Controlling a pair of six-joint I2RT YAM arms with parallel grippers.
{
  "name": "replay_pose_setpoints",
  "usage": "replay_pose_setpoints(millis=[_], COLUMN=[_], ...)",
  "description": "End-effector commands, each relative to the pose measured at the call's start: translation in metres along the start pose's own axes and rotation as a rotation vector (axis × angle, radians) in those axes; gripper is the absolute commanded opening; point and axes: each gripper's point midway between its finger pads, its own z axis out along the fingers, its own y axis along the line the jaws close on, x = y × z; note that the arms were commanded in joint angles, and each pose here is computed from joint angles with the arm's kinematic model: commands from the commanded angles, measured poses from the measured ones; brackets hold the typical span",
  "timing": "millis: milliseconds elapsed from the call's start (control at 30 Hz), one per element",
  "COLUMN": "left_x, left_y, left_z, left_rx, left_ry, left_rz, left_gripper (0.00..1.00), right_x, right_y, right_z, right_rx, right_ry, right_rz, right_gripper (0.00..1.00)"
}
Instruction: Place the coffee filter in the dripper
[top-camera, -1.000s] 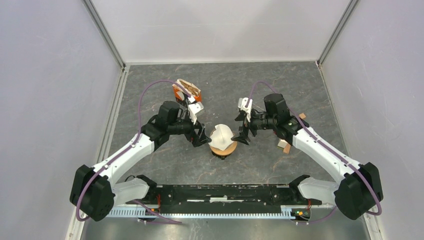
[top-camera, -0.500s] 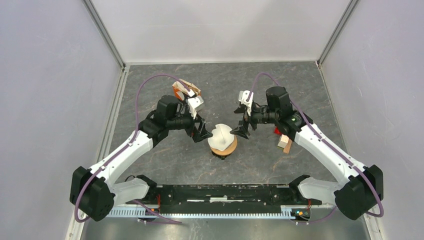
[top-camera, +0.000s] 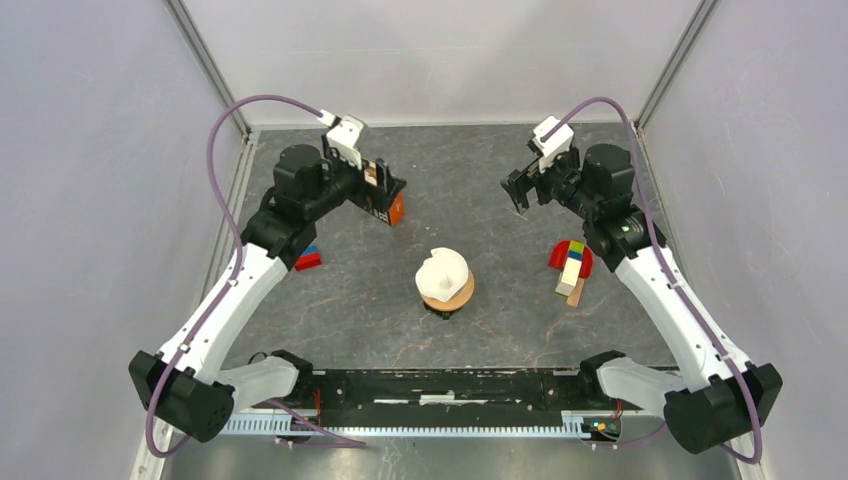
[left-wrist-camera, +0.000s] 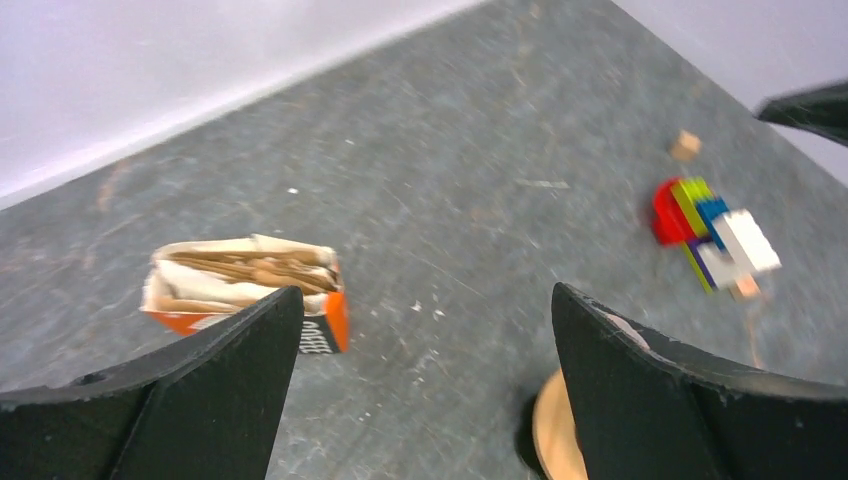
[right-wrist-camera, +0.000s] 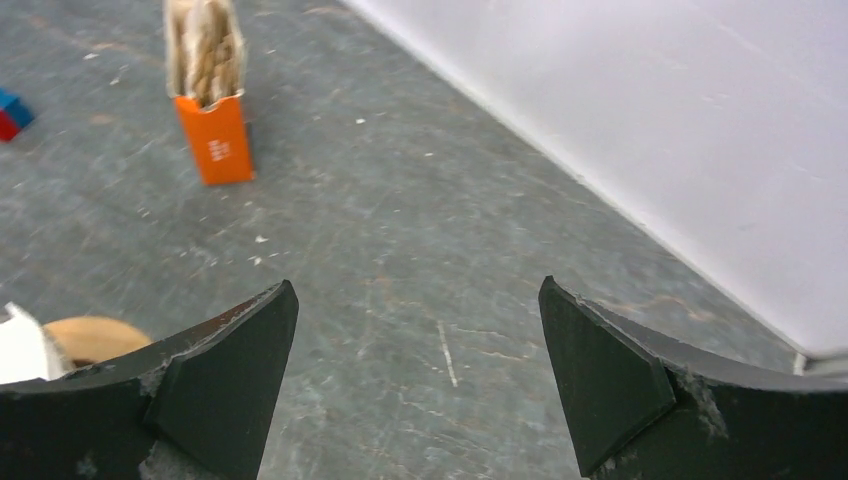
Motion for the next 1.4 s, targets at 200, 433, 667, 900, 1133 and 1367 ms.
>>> replay_pose_setpoints(millis=[200, 433, 667, 900, 1133, 1367], left_x=[-0.051, -0.057, -0.048, -0.040, -0.032, -0.033], left_y=[0.065, 0.087, 0.091, 0.084, 0.080, 0.076], left_z=[-0.018, -0.035, -0.040, -0.033, -0.029, -0.026], left_rx=[-0.309, -0.427, -0.442, -0.393, -0.366, -0.334], left_ry=[-0.191, -0.268, -0.259, -0.241, -0.225, -0.239], left_rz=[-0.065, 0.004, -0.004, -0.017, -0.021, -0.013], left_gripper=[1.00, 1.00, 1.00, 1.00, 1.00, 1.00], right_x=[-0.040, -0.044, -0.037, -0.033, -0.033, -0.033], right_y=[-0.057, -0.059, -0.051, -0.052, -0.050, -0.049], right_z=[-0.033, -0.036, -0.032, -0.033, -0.033, -0.031], right_rx=[0.339, 0.346, 0.308, 0.312, 0.307, 0.296], right_ry=[-0.100, -0.109, -0.102, -0.093, -0.091, -0.092], right_rz=[-0.049, -0.062, -0.061, -0.065, -0.068, -0.067], right_gripper=[0.98, 0.98, 0.98, 0.98, 0.98, 0.98])
